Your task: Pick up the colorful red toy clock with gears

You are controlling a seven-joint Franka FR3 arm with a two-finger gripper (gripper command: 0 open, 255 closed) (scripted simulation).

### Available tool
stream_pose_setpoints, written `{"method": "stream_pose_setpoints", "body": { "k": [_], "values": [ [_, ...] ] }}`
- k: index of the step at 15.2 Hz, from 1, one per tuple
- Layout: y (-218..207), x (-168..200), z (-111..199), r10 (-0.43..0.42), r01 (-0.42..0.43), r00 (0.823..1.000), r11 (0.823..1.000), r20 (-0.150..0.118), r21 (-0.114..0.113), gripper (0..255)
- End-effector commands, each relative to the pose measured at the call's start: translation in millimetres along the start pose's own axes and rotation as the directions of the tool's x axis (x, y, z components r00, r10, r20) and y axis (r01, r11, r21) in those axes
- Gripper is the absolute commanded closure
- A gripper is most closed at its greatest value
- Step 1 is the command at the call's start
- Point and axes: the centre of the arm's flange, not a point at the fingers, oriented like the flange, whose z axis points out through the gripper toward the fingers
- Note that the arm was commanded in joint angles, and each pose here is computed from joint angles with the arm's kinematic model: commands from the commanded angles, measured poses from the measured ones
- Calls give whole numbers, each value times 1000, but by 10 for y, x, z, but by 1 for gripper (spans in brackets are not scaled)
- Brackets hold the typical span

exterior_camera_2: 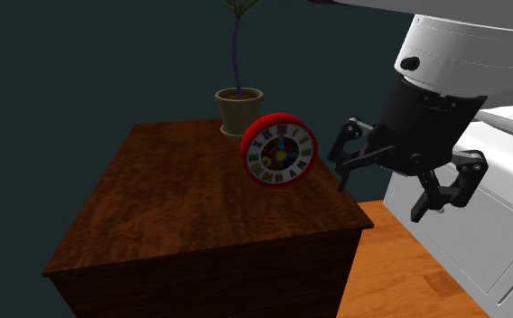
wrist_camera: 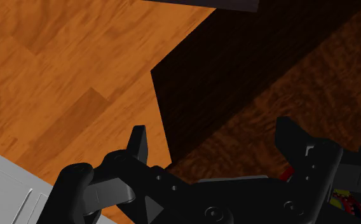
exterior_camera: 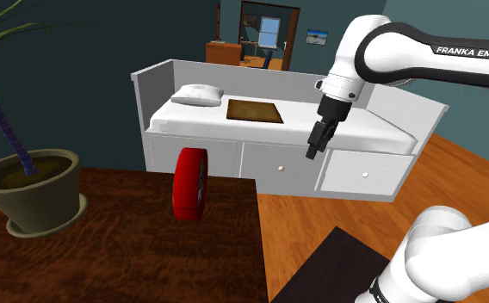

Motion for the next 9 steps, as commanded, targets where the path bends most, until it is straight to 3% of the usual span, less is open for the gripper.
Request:
{"method": "stream_pose_setpoints", "body": {
  "k": [1,9],
  "values": [
    [0,0,0,0,0,1000,1000,0,0,0],
    [-941,580,83,202,-202,979,979,12,-33,0]
  ]
}}
